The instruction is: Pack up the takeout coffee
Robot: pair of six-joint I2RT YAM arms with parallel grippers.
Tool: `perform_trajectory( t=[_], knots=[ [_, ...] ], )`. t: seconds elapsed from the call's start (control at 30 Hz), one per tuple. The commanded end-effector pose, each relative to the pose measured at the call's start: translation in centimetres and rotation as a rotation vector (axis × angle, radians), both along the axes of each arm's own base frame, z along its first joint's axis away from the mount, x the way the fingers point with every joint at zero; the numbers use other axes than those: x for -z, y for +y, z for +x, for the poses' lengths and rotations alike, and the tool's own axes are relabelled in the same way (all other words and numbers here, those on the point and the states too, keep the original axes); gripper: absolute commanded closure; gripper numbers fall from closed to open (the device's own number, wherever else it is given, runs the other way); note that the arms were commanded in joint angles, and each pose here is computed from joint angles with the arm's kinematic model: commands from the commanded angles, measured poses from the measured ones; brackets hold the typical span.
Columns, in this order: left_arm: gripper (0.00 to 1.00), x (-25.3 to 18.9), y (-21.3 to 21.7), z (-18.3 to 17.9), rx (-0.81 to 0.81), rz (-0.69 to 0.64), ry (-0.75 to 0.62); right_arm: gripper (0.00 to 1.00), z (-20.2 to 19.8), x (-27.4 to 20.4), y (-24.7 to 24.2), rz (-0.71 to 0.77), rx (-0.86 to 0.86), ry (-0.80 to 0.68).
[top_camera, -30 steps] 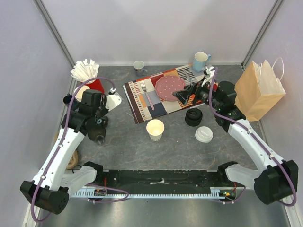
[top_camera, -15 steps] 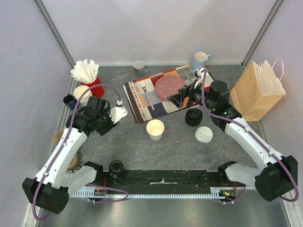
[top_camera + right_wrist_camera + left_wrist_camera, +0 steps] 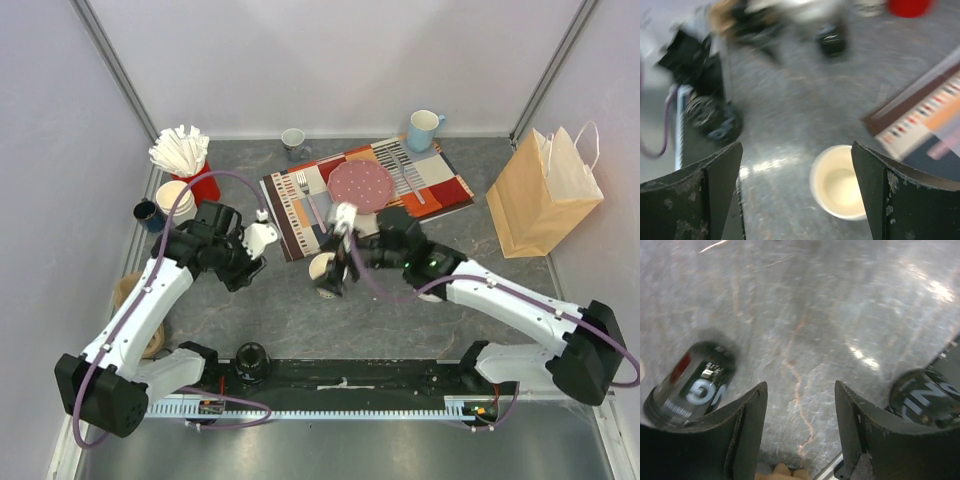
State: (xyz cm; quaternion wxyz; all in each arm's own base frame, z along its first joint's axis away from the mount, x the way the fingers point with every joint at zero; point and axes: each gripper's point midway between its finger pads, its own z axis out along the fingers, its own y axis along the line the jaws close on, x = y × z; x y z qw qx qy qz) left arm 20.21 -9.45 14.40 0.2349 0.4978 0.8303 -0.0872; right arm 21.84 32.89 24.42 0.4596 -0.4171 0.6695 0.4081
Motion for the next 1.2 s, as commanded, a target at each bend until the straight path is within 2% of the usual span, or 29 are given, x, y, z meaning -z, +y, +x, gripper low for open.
perform_trajectory(
  t=[0.0,0.03,0.07,0.17,0.27,0.3,0.53,0.8,1.13,1.17],
  knots=[
    [0.37,-3.2,3.4,5.0,-0.331,-0.015,-0.171,0.02,-7.2,1.0,3.8,-0.134,-0.375,-0.254],
    [0.36,-3.5,4.3,5.2,-0.375,-0.032,-0.171,0.02,-9.9,1.6,4.9,-0.145,-0.463,-0.279],
    [0.36,-3.6,6.2,5.6,-0.462,-0.062,-0.164,0.02,-10.6,2.1,5.5,-0.165,-0.491,-0.324],
    [0.36,-3.4,9.4,5.2,-0.56,-0.067,-0.175,0.02,-13.2,4.0,8.3,-0.222,-0.579,-0.323],
    [0.36,-3.1,10.3,4.1,-0.584,-0.057,-0.193,0.02,-14.1,5.1,11.6,-0.285,-0.641,-0.309],
    [0.36,-2.6,10.4,3.7,-0.589,-0.049,-0.179,0.02,-14.3,7.2,12.5,-0.329,-0.669,-0.288],
    [0.36,-2.1,11.3,2.6,-0.609,-0.015,-0.175,0.02,-16.8,8.9,16.1,-0.342,-0.804,-0.246],
    [0.36,-2.3,11.0,2.7,-0.596,-0.03,-0.176,0.02,-18.5,11.8,18.0,-0.399,-0.85,-0.225],
    [0.37,-2.2,10.8,3.0,-0.583,-0.037,-0.165,0.02,-18.2,14.7,18.7,-0.455,-0.855,-0.227],
    [0.37,-2.2,10.8,3.0,-0.581,-0.04,-0.166,0.05,-18.1,14.5,18.8,-0.452,-0.853,-0.232]
  ],
)
